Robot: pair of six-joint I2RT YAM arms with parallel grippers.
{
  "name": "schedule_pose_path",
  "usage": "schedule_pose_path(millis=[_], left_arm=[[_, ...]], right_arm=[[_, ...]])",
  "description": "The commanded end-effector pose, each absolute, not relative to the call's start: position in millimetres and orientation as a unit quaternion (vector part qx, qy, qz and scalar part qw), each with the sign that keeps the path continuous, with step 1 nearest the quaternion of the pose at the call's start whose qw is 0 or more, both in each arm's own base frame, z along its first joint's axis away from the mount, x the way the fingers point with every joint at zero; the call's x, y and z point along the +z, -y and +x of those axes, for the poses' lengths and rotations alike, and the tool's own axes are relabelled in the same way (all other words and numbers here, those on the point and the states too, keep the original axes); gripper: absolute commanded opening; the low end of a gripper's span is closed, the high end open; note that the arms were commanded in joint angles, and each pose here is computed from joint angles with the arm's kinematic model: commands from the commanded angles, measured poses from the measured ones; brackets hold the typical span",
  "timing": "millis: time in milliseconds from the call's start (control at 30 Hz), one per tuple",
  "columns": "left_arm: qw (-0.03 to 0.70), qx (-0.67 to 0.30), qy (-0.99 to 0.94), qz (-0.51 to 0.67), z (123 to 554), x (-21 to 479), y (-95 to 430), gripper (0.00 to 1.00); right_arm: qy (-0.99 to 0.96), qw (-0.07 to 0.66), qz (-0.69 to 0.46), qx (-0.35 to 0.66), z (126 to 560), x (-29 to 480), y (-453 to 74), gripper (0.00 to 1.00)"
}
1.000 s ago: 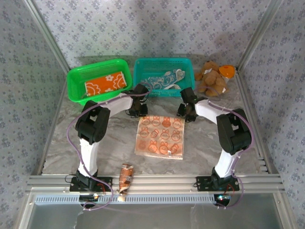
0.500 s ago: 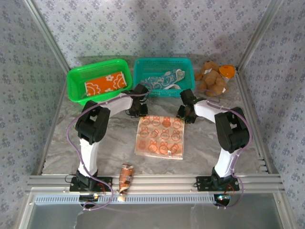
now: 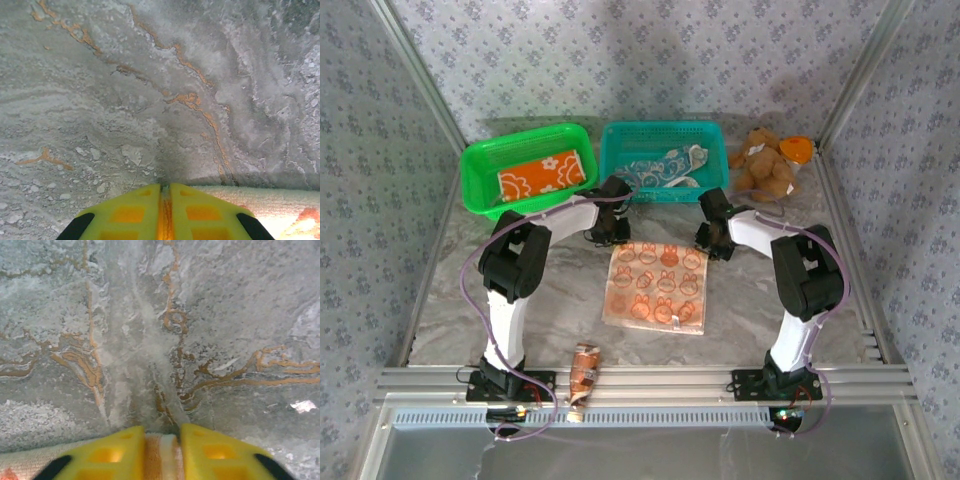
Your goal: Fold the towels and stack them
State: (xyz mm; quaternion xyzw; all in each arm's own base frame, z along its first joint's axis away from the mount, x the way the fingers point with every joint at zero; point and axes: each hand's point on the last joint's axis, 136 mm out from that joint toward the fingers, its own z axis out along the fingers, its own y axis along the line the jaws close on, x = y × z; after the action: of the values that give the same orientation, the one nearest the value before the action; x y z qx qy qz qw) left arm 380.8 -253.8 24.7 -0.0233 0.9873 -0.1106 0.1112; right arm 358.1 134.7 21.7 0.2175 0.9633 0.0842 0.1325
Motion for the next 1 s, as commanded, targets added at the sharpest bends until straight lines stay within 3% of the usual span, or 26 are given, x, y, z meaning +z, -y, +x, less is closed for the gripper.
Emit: schedule_pose_path(millis=[0,67,233,633,967], left_arm=[[0.099,-0.119,-0.988,-0.014,370,22,261,0.12],[0.101,-0.119,-0.988,-0.015,370,24,261,0.1],[0.121,-0.122,-0.985,-0.018,376,43,259,0.0],[0.194,-0.148,-0.97,-0.009,407,103,258,0.0],[0.231,-0.171,-0.958,-0.01,386,105,255,0.0]], right_arm=[[-0.966,0.11,0.22,0.08,347,12,-135,0.11],[-0.965,0.119,0.216,0.086,350,18,-136,0.0],[-0.964,0.159,0.189,0.102,365,40,-140,0.0],[-0.951,0.243,0.11,0.155,405,85,-144,0.0],[-0.932,0.294,0.096,0.191,389,102,-143,0.0]])
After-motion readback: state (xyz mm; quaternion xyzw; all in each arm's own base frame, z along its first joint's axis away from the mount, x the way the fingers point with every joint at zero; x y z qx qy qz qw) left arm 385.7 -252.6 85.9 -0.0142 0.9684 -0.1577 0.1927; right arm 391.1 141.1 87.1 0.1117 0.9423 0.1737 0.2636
